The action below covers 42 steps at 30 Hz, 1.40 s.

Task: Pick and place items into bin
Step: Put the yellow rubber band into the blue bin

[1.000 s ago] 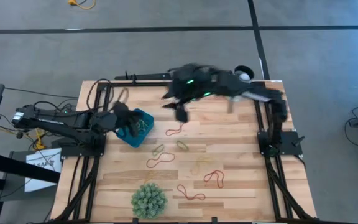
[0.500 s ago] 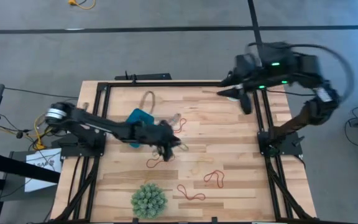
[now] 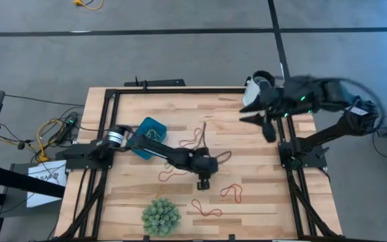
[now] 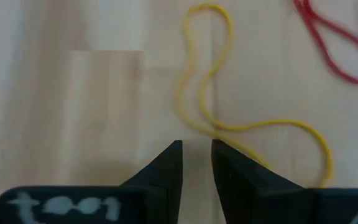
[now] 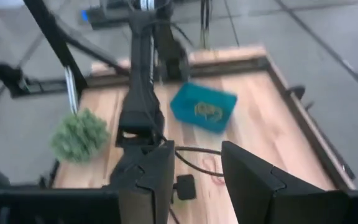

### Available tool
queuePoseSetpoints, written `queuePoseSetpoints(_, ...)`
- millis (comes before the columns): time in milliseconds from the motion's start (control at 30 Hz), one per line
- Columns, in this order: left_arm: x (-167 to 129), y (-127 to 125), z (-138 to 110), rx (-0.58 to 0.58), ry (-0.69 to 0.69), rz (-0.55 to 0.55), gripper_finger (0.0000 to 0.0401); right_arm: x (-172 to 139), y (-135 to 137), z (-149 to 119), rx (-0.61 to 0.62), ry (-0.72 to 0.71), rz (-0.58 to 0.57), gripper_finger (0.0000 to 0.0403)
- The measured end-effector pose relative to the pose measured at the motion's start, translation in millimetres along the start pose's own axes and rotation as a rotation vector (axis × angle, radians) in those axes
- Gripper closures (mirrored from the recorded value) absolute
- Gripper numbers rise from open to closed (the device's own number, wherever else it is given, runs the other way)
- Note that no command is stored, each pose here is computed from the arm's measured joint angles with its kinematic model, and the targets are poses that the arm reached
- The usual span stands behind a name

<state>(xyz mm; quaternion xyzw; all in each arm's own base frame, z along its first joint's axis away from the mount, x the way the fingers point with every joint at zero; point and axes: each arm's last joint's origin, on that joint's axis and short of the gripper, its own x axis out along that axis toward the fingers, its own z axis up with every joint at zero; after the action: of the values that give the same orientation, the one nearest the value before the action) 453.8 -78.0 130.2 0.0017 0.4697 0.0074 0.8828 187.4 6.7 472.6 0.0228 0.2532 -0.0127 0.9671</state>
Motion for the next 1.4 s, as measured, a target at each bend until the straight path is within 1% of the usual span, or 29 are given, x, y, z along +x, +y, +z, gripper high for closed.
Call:
queuePoseSetpoints(67,3,-6,7,0.013,0.015,-0.005,0.0326,12,3,-18,-0.002,0.059,-0.012,0.0276)
queuePoseSetpoints(167,6,-10,11,0.036,0.035,0.0,0.0326,25,6,-48,-0.013,0.145,-0.021,0.0276)
queuePoseSetpoints(267,4,-12,17,0.048,0.021,-0.008,0.0326,31,9,-80,-0.018,0.177,-0.008,0.0276)
queuePoseSetpoints(400,3,-10,22,0.031,-0.002,-0.009,0.0326,38,11,-119,-0.029,0.117,0.03,0.0276)
queuePoseSetpoints(533,5,-4,21,-0.031,0.009,-0.001,0.0326,47,11,-161,0.02,0.048,0.058,0.0276)
queuePoseSetpoints(700,6,1,22,-0.063,0.003,0.01,0.0326,67,12,-212,0.041,-0.088,0.09,0.0276)
queuePoseSetpoints(867,6,3,24,-0.074,-0.006,-0.013,0.0326,86,12,-252,0.054,-0.199,0.125,0.0276)
queuePoseSetpoints(967,6,4,25,-0.092,-0.009,-0.027,0.0326,94,11,-266,0.065,-0.257,0.132,0.0276)
queuePoseSetpoints(1033,7,3,24,-0.093,-0.015,-0.031,0.0326,96,11,-272,0.049,-0.271,0.132,0.0276)
queuePoseSetpoints(1200,15,3,17,-0.138,-0.062,-0.043,0.0326,96,11,-271,0.035,-0.288,0.132,0.0276)
queuePoseSetpoints(1333,15,4,16,-0.141,-0.058,0.019,0.0326,96,11,-270,0.008,-0.292,0.128,0.0276)
queuePoseSetpoints(1400,15,4,15,-0.139,-0.05,0.029,0.0326,96,11,-270,0.008,-0.293,0.128,0.0275)
